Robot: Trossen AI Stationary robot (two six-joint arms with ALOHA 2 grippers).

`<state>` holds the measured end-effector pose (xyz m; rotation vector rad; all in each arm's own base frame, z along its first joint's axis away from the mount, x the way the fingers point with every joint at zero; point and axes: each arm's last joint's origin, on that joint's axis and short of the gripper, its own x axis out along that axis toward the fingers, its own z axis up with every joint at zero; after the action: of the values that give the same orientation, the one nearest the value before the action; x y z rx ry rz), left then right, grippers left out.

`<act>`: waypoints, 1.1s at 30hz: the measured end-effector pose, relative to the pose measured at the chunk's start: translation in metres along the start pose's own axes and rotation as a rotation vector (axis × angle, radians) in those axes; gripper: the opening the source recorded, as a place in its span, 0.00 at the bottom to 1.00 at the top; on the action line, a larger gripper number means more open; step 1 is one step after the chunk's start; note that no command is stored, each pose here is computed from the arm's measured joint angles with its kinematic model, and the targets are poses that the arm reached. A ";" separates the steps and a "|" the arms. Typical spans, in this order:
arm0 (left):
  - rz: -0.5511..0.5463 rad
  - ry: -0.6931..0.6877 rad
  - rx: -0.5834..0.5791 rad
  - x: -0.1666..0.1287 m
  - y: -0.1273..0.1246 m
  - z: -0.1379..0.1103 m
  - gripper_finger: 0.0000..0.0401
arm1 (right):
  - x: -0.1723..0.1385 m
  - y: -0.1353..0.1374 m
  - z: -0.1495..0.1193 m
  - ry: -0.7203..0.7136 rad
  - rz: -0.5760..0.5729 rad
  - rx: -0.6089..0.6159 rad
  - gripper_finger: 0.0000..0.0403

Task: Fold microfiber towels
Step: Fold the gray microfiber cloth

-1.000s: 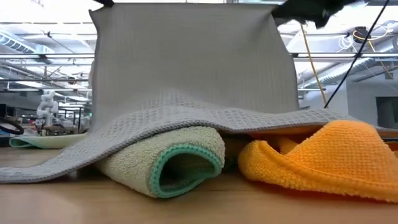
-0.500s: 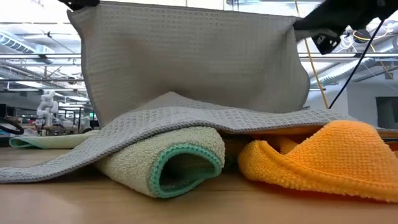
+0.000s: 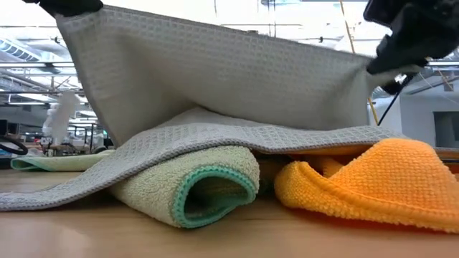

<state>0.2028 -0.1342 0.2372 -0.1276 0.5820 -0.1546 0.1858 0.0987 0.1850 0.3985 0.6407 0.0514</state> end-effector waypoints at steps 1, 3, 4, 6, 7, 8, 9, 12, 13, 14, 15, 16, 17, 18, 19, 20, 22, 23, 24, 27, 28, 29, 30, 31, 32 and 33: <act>-0.001 0.001 -0.004 0.001 0.000 -0.002 0.01 | 0.003 0.000 -0.002 0.015 -0.001 0.008 0.00; 0.001 0.005 -0.019 0.002 0.002 -0.006 0.01 | 0.008 0.002 -0.006 0.045 0.006 0.021 0.00; 0.003 0.010 -0.029 0.003 0.003 -0.009 0.01 | 0.010 0.002 -0.008 0.056 0.004 0.027 0.00; 0.003 0.010 -0.047 0.005 0.004 -0.014 0.01 | 0.012 0.003 -0.010 0.068 0.001 0.038 0.00; 0.000 0.003 -0.059 0.006 0.005 -0.016 0.01 | 0.012 0.003 -0.011 0.075 0.003 0.041 0.00; -0.004 -0.004 -0.070 0.006 0.005 -0.018 0.01 | 0.012 0.003 -0.011 0.083 0.011 0.043 0.00; -0.008 -0.009 -0.083 0.007 0.006 -0.020 0.01 | 0.012 0.003 -0.011 0.087 0.016 0.044 0.00; -0.026 -0.031 -0.101 0.009 0.007 -0.024 0.01 | 0.008 0.003 -0.009 0.087 0.034 0.040 0.00; -0.032 -0.045 -0.104 0.009 0.007 -0.024 0.01 | 0.007 0.002 -0.007 0.081 0.036 0.043 0.00; -0.036 -0.056 -0.103 0.009 0.007 -0.024 0.01 | 0.005 0.000 -0.004 0.072 0.034 0.046 0.00; -0.034 -0.069 -0.095 0.009 0.006 -0.023 0.01 | 0.002 -0.002 -0.002 0.061 0.031 0.046 0.00; -0.036 -0.084 -0.086 0.009 0.006 -0.021 0.01 | -0.001 -0.004 0.001 0.046 0.024 0.041 0.00; -0.038 -0.103 -0.077 0.009 0.005 -0.020 0.01 | -0.004 -0.006 0.004 0.028 0.010 0.033 0.00; -0.040 -0.120 -0.068 0.009 0.005 -0.018 0.01 | -0.007 -0.009 0.006 0.018 0.003 0.025 0.00; -0.041 -0.136 -0.059 0.009 0.005 -0.017 0.01 | -0.011 -0.012 0.009 0.013 -0.007 0.023 0.00; -0.042 -0.150 -0.054 0.009 0.005 -0.015 0.01 | -0.015 -0.015 0.010 0.009 -0.019 0.026 0.00; -0.034 -0.172 -0.048 0.009 0.006 -0.012 0.01 | -0.022 -0.020 0.013 0.002 -0.042 0.031 0.00; -0.033 -0.180 -0.051 0.009 0.006 -0.011 0.01 | -0.026 -0.023 0.015 -0.006 -0.048 0.029 0.00; -0.032 -0.186 -0.053 0.009 0.007 -0.011 0.01 | -0.029 -0.025 0.016 -0.015 -0.051 0.023 0.00; -0.025 -0.194 -0.057 0.010 0.009 -0.009 0.01 | -0.038 -0.030 0.022 -0.059 -0.050 0.019 0.00; -0.022 -0.198 -0.058 0.010 0.010 -0.008 0.01 | -0.041 -0.031 0.024 -0.076 -0.048 0.016 0.00; -0.020 -0.204 -0.058 0.010 0.011 -0.007 0.01 | -0.044 -0.032 0.026 -0.091 -0.045 0.012 0.00; -0.021 -0.210 -0.057 0.010 0.011 -0.007 0.01 | -0.047 -0.032 0.027 -0.104 -0.041 0.010 0.00; -0.025 -0.216 -0.053 0.010 0.011 -0.006 0.01 | -0.049 -0.033 0.028 -0.113 -0.039 0.011 0.00; -0.033 -0.220 -0.053 0.010 0.011 -0.005 0.01 | -0.051 -0.033 0.028 -0.116 -0.036 0.012 0.00; -0.041 -0.226 -0.053 0.010 0.011 -0.004 0.01 | -0.052 -0.033 0.028 -0.115 -0.036 0.013 0.00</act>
<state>0.2099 -0.1256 0.2266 -0.2058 0.3584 -0.1623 0.1578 0.0498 0.2222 0.3993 0.5341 -0.0095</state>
